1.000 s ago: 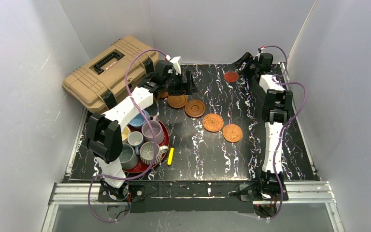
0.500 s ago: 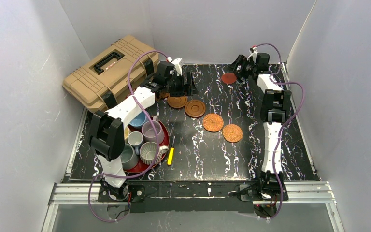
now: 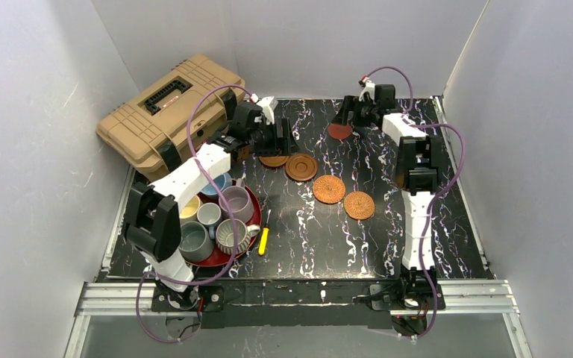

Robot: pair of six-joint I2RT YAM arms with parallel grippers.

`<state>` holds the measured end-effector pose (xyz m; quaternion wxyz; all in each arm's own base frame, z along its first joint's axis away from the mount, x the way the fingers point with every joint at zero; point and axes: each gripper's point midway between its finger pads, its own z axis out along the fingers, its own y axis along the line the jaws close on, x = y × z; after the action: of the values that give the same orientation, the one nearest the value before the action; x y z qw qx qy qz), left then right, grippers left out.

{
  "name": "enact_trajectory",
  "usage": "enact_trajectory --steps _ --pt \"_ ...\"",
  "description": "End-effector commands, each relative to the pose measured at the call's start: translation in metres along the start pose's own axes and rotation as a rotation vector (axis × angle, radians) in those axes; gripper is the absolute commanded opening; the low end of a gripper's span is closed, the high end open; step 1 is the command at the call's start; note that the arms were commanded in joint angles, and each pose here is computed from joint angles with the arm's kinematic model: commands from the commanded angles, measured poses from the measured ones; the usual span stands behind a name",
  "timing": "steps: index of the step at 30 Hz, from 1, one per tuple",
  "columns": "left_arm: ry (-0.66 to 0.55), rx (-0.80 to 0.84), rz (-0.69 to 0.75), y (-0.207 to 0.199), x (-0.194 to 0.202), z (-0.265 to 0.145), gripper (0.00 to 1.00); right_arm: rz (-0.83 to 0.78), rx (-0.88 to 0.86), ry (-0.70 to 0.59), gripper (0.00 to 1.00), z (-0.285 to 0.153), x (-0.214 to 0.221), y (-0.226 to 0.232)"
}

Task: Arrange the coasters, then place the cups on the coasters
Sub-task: Move the coaster to the center of the board.

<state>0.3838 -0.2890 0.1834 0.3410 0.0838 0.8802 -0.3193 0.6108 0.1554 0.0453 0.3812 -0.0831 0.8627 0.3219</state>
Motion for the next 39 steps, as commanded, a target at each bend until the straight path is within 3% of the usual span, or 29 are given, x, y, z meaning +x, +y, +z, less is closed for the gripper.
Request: enact_trajectory --steps 1,11,18,29,39 --pt "-0.079 -0.008 0.047 -0.01 -0.015 -0.034 0.78 0.07 0.141 0.31 0.96 -0.003 0.109 -0.012" --pt "-0.114 -0.056 0.056 0.0 -0.003 -0.079 0.78 -0.084 0.282 0.31 0.95 -0.027 0.121 0.014" --pt "-0.103 -0.105 0.118 0.013 0.008 -0.117 0.82 -0.151 0.402 0.193 0.98 -0.042 0.075 0.03" --pt "-0.092 -0.228 0.144 0.06 0.03 -0.138 0.98 -0.206 0.493 0.136 0.98 -0.013 0.042 0.042" --pt "-0.081 -0.247 0.156 0.069 0.038 -0.138 0.98 -0.2 0.514 0.08 0.98 0.013 0.016 0.044"
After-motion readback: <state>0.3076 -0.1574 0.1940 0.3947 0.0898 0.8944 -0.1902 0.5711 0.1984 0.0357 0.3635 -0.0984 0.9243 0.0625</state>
